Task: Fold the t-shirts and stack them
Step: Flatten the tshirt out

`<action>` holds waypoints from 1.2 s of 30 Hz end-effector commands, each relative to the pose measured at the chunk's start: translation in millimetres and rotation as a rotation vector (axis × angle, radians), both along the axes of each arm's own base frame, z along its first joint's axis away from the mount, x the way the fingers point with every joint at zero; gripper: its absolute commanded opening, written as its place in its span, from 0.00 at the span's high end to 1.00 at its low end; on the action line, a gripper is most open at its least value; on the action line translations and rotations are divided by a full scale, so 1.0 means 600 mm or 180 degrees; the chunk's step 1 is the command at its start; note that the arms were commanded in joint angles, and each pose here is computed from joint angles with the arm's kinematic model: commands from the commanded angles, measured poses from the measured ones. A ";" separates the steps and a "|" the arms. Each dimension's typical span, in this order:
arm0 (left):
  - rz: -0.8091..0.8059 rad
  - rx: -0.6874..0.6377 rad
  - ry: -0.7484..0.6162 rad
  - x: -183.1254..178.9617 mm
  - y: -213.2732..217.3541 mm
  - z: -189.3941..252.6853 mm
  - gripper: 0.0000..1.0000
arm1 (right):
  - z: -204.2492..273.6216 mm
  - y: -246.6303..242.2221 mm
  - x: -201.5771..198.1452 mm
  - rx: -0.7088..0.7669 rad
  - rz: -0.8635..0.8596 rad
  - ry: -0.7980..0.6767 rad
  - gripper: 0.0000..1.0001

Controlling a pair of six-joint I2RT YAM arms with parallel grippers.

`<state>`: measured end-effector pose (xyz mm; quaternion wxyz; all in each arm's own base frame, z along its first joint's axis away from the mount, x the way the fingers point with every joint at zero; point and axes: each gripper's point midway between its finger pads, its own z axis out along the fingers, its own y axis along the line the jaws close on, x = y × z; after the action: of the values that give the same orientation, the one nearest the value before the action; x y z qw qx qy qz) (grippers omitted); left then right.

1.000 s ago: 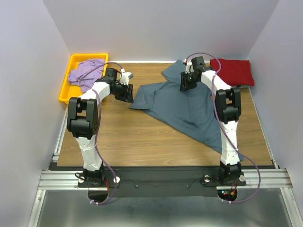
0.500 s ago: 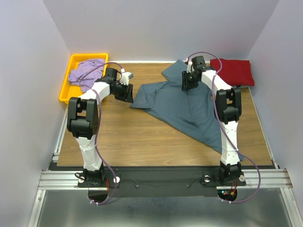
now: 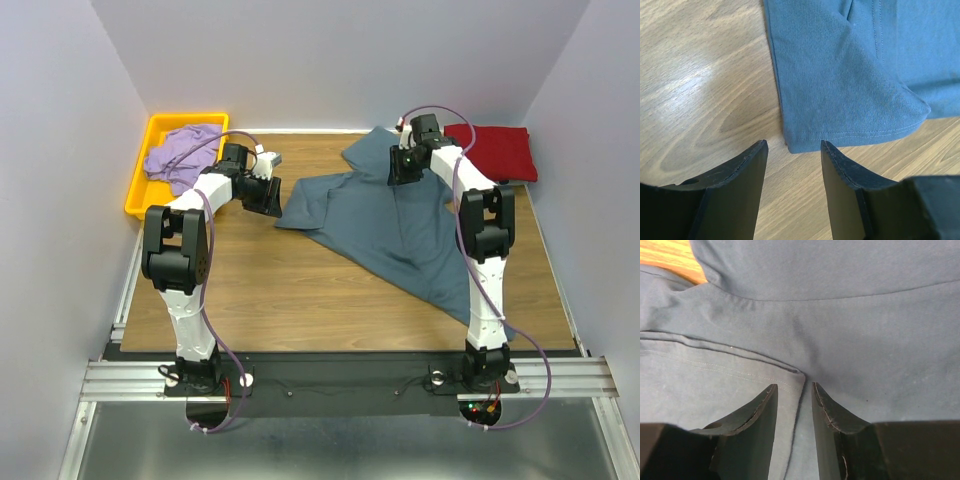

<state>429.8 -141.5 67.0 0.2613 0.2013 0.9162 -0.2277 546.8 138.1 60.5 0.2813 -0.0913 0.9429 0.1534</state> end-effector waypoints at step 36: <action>-0.0029 -0.0206 -0.0354 0.026 -0.002 0.084 0.44 | 0.163 0.100 -0.089 0.0703 0.0712 -0.0199 0.99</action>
<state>434.3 -140.8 70.9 0.2666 0.1975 0.9149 -0.2301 514.5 163.2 72.4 0.2480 -0.1104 0.9348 0.2289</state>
